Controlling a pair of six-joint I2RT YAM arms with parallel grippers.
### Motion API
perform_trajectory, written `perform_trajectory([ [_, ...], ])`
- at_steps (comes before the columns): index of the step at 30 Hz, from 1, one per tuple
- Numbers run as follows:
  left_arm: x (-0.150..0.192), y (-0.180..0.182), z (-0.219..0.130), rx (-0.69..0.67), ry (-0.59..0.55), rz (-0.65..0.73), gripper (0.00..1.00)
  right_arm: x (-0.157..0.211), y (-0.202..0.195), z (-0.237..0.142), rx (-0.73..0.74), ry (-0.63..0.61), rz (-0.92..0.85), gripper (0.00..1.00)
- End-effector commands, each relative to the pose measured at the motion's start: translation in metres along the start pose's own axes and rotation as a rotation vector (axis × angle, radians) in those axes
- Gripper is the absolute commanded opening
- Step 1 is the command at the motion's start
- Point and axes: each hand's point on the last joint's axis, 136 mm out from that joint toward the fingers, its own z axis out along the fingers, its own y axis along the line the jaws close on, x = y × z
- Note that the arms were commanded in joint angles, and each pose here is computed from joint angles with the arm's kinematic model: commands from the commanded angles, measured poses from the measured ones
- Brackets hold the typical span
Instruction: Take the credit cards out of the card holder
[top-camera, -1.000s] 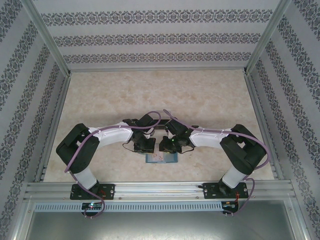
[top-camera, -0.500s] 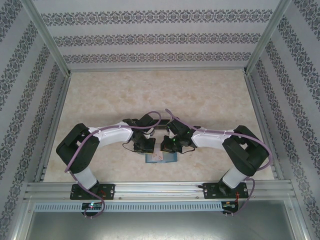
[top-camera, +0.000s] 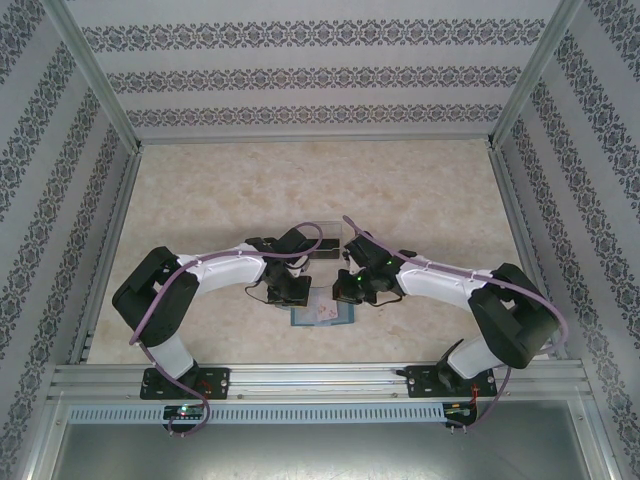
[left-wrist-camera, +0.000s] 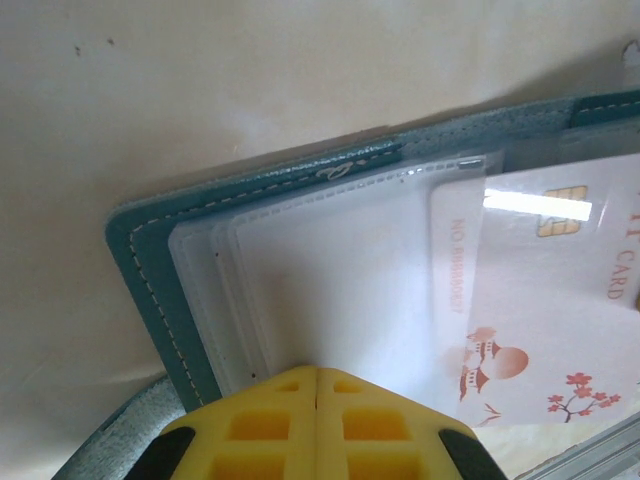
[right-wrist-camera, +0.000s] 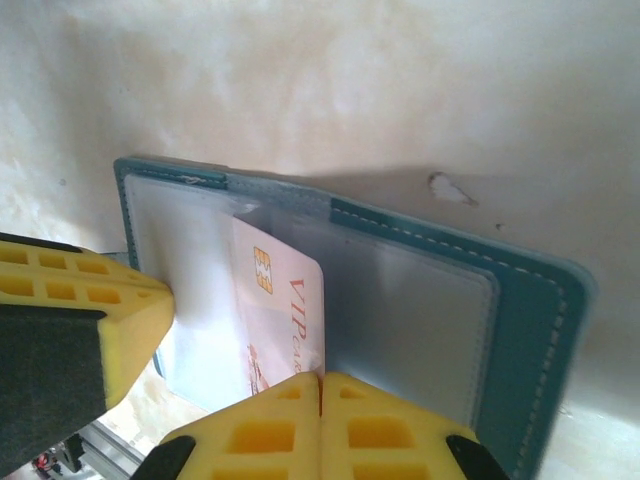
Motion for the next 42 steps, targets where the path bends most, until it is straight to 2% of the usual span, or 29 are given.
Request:
perform_trajectory([
  [1,0.007,0.014,0.006,-0.076,0.016,0.011,0.07,-0.002,-0.011,-0.009,0.067,-0.018,-0.008,0.08],
  [22,0.007,0.014,0.006,-0.076,0.015,0.009,0.07,-0.008,0.001,-0.022,0.089,-0.079,-0.022,0.08],
  [35,0.007,0.014,0.006,-0.077,0.016,0.008,0.07,0.0,0.025,-0.01,0.055,-0.051,-0.044,0.16],
  [42,0.006,0.013,0.005,-0.075,0.013,0.01,0.07,0.004,0.031,-0.01,0.051,-0.048,-0.056,0.15],
])
